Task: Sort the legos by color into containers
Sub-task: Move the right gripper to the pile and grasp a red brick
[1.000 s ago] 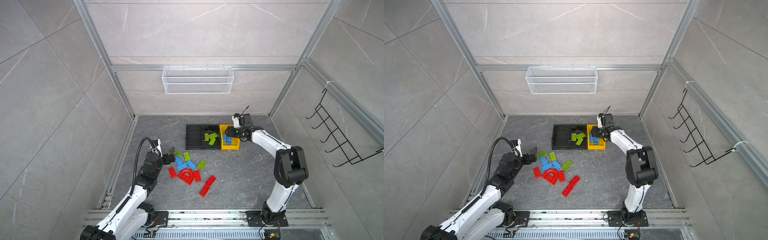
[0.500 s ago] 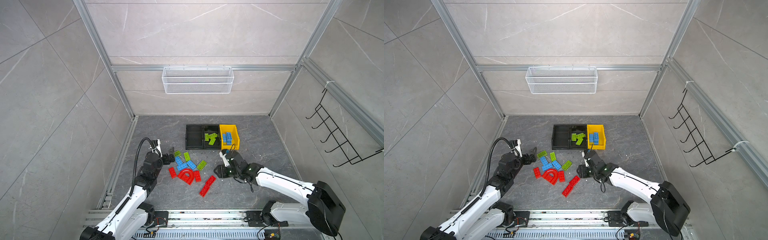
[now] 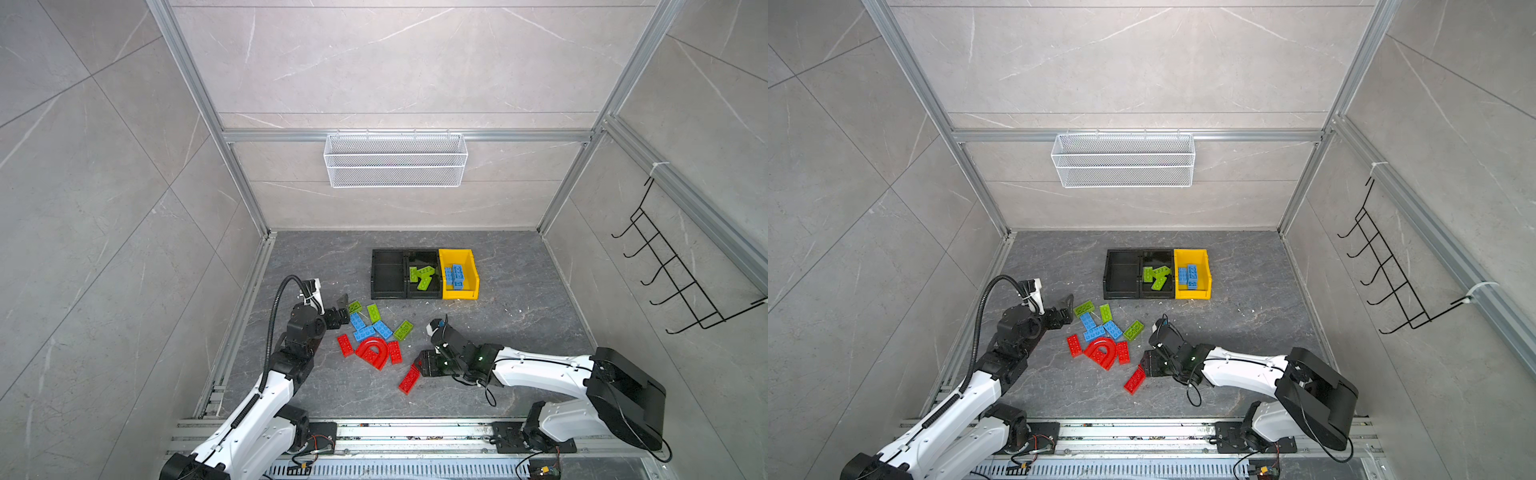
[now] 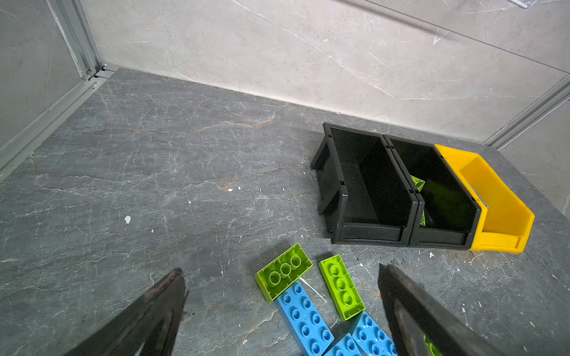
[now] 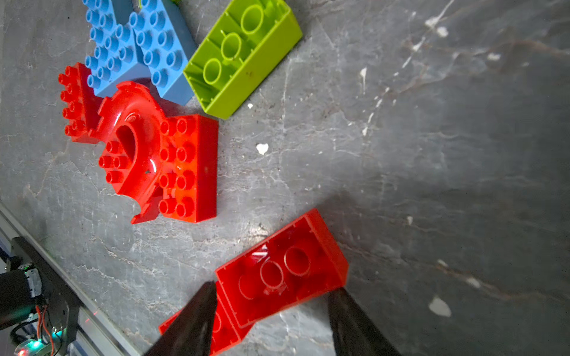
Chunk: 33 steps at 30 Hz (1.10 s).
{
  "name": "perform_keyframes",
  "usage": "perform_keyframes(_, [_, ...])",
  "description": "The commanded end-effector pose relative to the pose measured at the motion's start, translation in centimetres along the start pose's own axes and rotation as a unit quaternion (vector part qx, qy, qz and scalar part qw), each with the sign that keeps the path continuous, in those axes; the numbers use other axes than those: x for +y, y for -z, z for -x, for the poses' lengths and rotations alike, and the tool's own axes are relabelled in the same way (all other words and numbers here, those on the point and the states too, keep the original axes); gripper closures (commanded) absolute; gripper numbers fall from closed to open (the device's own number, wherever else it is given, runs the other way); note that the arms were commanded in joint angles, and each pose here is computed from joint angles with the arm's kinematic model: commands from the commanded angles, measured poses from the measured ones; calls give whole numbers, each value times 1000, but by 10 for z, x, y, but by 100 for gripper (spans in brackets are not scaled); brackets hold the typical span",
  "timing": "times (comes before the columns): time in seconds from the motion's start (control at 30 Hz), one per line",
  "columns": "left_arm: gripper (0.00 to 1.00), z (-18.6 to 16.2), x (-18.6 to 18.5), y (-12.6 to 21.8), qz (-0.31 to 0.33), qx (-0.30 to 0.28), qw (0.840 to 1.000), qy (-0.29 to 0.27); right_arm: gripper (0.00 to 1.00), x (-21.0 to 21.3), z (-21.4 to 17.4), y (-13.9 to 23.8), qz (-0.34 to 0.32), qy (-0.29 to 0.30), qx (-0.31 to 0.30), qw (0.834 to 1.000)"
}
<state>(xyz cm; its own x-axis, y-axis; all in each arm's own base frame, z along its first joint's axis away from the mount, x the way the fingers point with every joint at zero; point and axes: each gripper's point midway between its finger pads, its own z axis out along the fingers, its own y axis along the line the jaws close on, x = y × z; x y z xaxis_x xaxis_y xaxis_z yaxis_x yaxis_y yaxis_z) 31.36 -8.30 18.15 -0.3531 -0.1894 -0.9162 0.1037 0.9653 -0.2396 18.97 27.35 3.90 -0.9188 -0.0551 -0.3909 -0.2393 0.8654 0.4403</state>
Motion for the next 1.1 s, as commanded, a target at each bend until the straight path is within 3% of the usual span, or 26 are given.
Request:
perform_keyframes(0.0, [0,10,1,0,6,-19,1000,1,38,8,12,-3,-1,6,-15,1000])
perform_keyframes(0.37, [0,15,3,5,9,-29,1000,0,39,15,26,-21,-51,67,18,996])
perform_keyframes(0.63, [0,16,2,6,7,-31,999,0,40,-7,34,5,-139,124,24,982])
perform_keyframes(0.83, [0,17,0,8,3,-32,999,1,40,13,25,-1,-99,162,38,981])
perform_keyframes(1.07, [0,17,1,8,5,-34,999,2,41,7,22,-17,-131,180,56,973])
